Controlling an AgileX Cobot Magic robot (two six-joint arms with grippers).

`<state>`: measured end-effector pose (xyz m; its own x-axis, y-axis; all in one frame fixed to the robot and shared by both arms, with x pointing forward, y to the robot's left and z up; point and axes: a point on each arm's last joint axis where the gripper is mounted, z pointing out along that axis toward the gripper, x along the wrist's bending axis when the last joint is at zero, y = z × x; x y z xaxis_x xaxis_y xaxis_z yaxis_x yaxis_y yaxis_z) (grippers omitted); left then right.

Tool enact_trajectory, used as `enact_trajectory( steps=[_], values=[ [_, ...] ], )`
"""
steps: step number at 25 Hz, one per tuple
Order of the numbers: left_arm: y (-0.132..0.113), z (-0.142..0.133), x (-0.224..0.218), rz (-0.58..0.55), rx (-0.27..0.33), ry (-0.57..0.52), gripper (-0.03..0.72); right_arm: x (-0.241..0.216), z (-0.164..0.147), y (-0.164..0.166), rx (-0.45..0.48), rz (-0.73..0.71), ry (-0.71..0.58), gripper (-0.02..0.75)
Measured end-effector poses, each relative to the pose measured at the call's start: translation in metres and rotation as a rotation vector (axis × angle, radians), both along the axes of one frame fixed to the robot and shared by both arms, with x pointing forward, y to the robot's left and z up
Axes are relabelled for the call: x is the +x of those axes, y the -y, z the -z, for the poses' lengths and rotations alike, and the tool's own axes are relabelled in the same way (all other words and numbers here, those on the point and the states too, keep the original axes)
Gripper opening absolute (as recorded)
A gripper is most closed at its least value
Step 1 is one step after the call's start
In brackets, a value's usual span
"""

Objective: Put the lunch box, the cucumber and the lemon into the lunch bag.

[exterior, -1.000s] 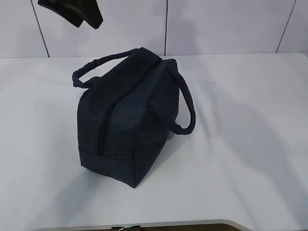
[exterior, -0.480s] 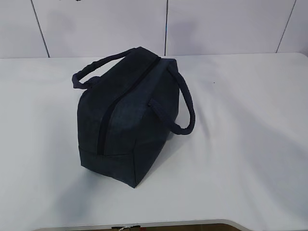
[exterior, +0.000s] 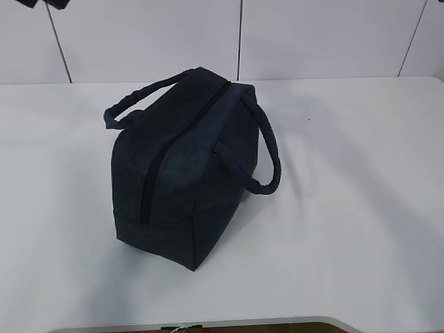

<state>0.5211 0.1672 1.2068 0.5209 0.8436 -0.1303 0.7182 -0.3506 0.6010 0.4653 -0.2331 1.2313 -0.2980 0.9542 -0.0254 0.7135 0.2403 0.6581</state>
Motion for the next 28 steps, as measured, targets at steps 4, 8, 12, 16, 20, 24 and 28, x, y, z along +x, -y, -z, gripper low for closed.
enact_trajectory(
  steps=[4,8,12,16,20,24,28],
  values=[
    [-0.014,-0.003,-0.035,0.0,-0.003,0.008,0.347,-0.031,0.012,0.009,-0.028,-0.028,-0.009,0.398],
    [-0.027,-0.002,-0.068,0.0,-0.005,0.012,0.347,-0.06,0.03,0.018,-0.047,-0.043,-0.03,0.398],
    [-0.039,0.003,-0.097,0.001,-0.009,0.019,0.347,-0.087,0.042,0.025,-0.055,-0.054,-0.026,0.398],
    [-0.051,0.008,-0.126,0.001,-0.018,0.036,0.347,-0.119,0.046,0.035,-0.048,-0.059,0.034,0.398],
    [-0.063,0.017,-0.156,0.002,-0.026,0.054,0.347,-0.158,0.048,0.046,-0.037,-0.07,0.128,0.398],
    [-0.075,0.029,-0.188,0.003,-0.04,0.085,0.333,-0.19,0.058,0.055,-0.025,-0.073,0.2,0.398],
    [-0.09,0.045,-0.223,0.004,-0.061,0.132,0.314,-0.21,0.077,0.062,-0.025,-0.079,0.234,0.398]
  ],
)
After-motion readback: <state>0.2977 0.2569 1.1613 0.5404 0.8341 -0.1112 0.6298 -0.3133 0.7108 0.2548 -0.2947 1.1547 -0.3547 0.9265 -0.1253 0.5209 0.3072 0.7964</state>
